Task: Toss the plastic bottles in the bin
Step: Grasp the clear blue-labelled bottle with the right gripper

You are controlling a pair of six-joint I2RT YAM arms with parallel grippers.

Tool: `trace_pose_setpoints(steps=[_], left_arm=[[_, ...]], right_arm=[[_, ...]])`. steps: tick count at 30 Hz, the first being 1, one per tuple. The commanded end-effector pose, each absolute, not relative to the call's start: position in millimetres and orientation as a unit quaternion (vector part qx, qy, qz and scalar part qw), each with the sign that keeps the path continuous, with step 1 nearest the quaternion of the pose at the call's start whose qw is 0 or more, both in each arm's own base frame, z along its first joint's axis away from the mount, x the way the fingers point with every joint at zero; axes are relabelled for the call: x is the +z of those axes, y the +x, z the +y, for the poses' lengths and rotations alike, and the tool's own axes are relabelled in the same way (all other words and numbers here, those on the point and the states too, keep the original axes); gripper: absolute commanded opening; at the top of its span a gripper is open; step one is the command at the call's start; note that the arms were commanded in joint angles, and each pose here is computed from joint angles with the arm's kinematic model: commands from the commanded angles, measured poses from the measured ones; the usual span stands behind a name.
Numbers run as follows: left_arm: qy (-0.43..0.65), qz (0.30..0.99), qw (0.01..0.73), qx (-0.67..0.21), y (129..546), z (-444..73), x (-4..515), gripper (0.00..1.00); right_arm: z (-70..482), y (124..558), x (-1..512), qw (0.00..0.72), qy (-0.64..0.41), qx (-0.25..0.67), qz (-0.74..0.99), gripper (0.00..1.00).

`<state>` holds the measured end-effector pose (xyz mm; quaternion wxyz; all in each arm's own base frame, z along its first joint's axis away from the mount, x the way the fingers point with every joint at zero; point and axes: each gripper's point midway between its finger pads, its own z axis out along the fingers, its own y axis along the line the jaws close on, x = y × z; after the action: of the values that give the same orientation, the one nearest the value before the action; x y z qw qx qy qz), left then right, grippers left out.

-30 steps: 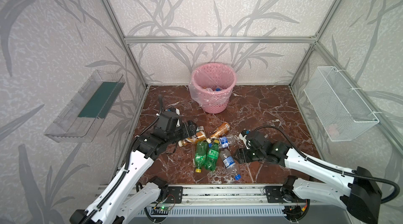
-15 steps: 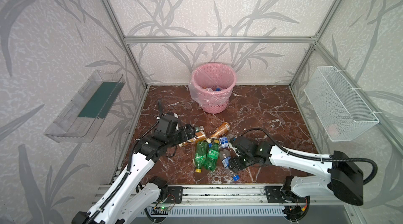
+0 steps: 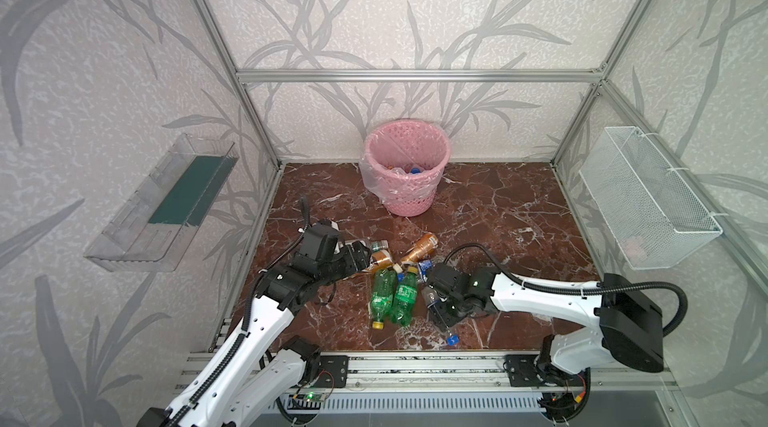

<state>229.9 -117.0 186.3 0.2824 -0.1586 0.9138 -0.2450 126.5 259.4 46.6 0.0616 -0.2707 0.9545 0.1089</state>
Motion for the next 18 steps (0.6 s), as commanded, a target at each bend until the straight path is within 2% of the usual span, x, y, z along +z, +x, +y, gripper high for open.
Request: trace_pose_setpoints(steps=[1, 12, 18], left_arm=[[-0.171, 0.913, 0.281, -0.24, 228.0, -112.2, 182.4, 0.88], [-0.17, 0.915, 0.276, -0.241, 233.3, -115.8, 179.0, 0.88], [-0.169, 0.917, 0.27, -0.239, 236.0, -117.8, 175.2, 0.88]], right_arm=[[248.7, 127.9, 47.0, 0.061, -0.258, 0.079, 0.961, 0.66], [215.0, 124.9, 37.6, 0.045, -0.226, 0.023, 0.973, 0.59], [196.2, 122.3, 33.4, 0.038, -0.2, 0.023, 0.979, 0.56]])
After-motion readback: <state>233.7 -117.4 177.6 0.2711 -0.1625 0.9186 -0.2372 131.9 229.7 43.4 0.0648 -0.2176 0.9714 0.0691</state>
